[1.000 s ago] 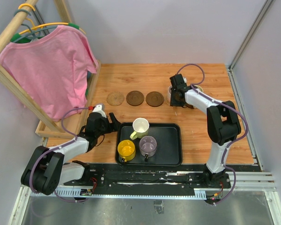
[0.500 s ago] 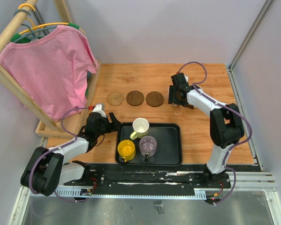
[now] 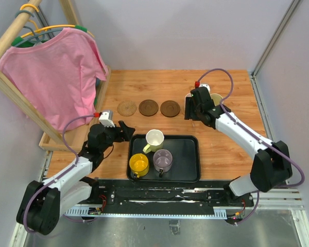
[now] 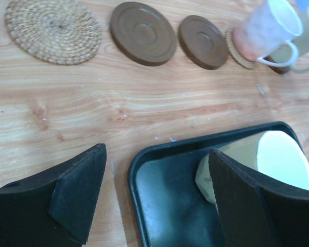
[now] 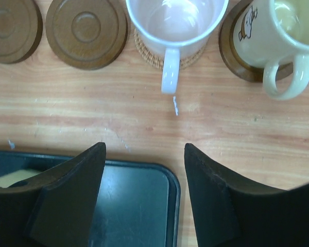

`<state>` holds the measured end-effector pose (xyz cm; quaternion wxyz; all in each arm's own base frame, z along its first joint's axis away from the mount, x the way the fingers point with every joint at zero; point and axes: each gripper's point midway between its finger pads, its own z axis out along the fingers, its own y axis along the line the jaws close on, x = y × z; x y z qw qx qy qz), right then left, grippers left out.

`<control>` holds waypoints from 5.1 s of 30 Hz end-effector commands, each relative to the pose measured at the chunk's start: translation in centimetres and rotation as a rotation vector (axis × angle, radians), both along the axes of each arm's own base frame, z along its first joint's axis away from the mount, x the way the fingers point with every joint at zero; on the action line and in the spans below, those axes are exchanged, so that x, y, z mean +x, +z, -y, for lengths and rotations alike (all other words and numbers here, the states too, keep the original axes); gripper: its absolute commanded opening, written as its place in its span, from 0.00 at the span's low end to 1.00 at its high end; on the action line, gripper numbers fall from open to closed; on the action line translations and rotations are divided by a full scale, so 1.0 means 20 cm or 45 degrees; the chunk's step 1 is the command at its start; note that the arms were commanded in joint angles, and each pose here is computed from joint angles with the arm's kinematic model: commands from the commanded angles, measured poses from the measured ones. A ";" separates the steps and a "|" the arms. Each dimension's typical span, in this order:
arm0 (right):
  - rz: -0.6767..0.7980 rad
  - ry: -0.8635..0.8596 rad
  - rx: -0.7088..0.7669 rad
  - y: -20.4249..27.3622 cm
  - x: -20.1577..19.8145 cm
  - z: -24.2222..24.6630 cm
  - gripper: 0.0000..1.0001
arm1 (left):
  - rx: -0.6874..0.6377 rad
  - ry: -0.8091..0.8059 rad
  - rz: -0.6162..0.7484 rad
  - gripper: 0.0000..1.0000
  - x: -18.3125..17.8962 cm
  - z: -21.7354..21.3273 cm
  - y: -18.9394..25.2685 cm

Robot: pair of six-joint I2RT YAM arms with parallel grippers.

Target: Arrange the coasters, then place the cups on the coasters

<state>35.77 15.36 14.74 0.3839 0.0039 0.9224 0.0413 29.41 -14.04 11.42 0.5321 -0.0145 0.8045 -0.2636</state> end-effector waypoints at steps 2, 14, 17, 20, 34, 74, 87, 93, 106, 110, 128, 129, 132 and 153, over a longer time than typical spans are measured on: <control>-0.012 0.033 -0.001 -0.01 -0.16 0.02 0.64 | -0.039 -0.226 0.103 0.84 -0.11 0.13 0.09; -0.053 0.358 0.055 -0.01 -0.49 -0.26 0.68 | 0.032 -0.392 0.057 0.84 -0.27 0.31 0.06; -0.087 0.470 0.056 -0.05 -0.62 -0.33 0.73 | 0.037 -0.390 0.055 0.84 -0.28 0.31 0.06; -0.123 0.551 0.070 -0.08 -0.73 -0.40 0.79 | 0.027 -0.377 0.073 0.84 -0.27 0.31 0.08; -0.130 0.710 0.154 -0.13 -1.06 -0.58 0.99 | 0.019 -0.167 0.022 0.84 -0.21 0.21 0.07; -0.250 0.657 -0.113 -0.45 -1.23 -0.52 0.62 | -0.032 -0.118 -0.027 0.84 -0.26 0.17 -0.02; -0.263 0.643 -0.144 -0.48 -1.22 -0.52 0.45 | -0.021 -0.105 -0.043 0.84 -0.27 0.16 -0.05; -0.268 0.659 -0.133 -0.49 -1.24 -0.52 0.32 | -0.020 -0.103 -0.054 0.84 -0.27 0.15 -0.07; -0.216 0.634 -0.151 -0.42 -1.27 -0.45 0.01 | -0.033 -0.110 -0.060 0.84 -0.29 0.16 -0.07; -0.135 0.500 -0.196 -0.32 -1.22 -0.37 0.01 | -0.032 -0.105 -0.051 0.84 -0.28 0.15 -0.06; 0.252 0.266 -0.297 0.29 -0.68 -0.31 0.01 | 0.014 -0.020 0.043 0.84 -0.18 0.12 0.08; 0.252 0.253 -0.286 0.31 -0.64 -0.31 0.01 | 0.021 -0.007 0.051 0.84 -0.17 0.11 0.08; 0.239 0.250 -0.230 0.34 -0.52 -0.34 0.01 | 0.041 0.022 0.067 0.84 -0.14 0.10 0.11; -0.036 0.161 -0.134 0.06 0.24 -0.46 0.01 | 0.185 0.127 0.035 0.85 -0.05 0.04 0.07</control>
